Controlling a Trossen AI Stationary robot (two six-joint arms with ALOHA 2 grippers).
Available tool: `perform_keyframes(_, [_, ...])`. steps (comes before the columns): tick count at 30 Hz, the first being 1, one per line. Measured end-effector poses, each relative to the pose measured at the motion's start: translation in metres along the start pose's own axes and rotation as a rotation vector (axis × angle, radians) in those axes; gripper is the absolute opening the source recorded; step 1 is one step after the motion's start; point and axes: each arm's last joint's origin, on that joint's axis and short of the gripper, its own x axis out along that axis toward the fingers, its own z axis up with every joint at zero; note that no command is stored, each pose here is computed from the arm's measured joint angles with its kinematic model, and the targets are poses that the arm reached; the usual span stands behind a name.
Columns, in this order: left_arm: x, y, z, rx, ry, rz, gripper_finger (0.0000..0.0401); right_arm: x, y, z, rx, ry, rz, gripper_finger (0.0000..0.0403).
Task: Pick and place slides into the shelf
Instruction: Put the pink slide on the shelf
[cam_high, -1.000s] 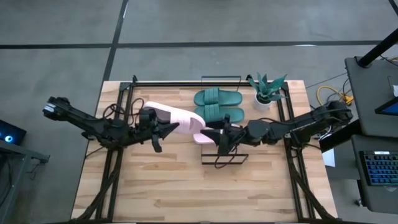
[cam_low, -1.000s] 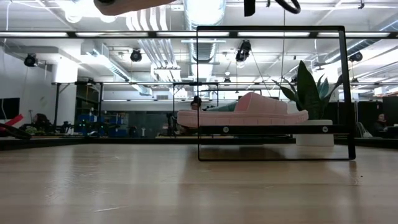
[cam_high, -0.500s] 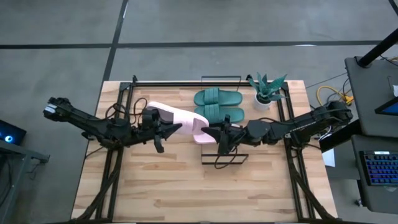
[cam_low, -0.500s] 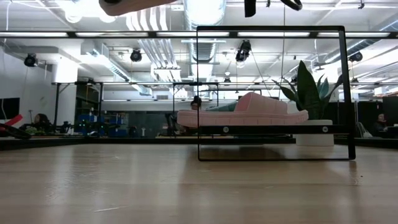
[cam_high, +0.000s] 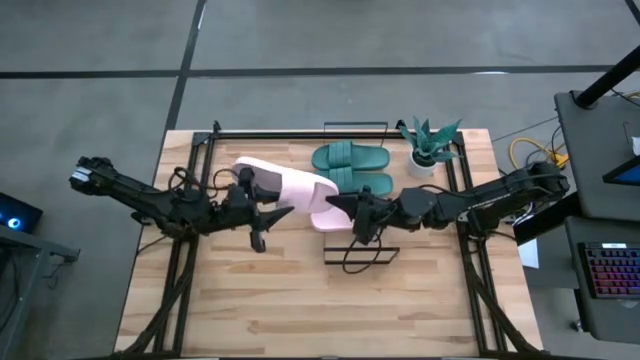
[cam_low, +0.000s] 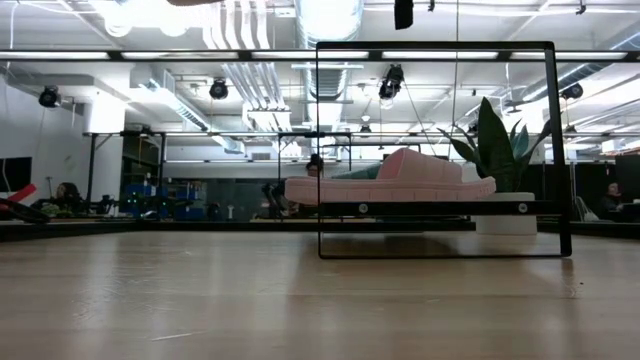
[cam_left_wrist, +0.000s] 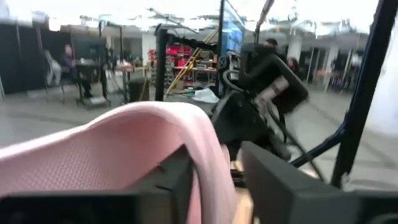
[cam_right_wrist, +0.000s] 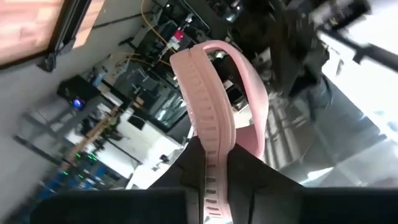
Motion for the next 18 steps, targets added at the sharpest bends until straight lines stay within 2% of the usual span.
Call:
perform_keyframes(5, [-0.005,0.003,0.007,0.116,-0.023,-0.003,0.0214,-0.008,0.000,-0.014,0.156,-0.008,0.010,0.0025])
perform_keyframes(9, [-0.015,0.009,0.018,0.189,-0.061,0.000,0.0268,-0.021,0.001,-0.028,0.310,-0.054,0.049,0.0024])
perform_keyframes(14, [-0.029,0.017,0.029,0.297,-0.105,0.012,0.0289,-0.042,0.003,-0.046,0.510,-0.134,0.096,0.0024])
perform_keyframes(18, [-0.035,0.021,0.028,0.344,-0.108,0.018,0.0290,-0.063,0.009,-0.058,0.699,-0.215,0.187,0.0024])
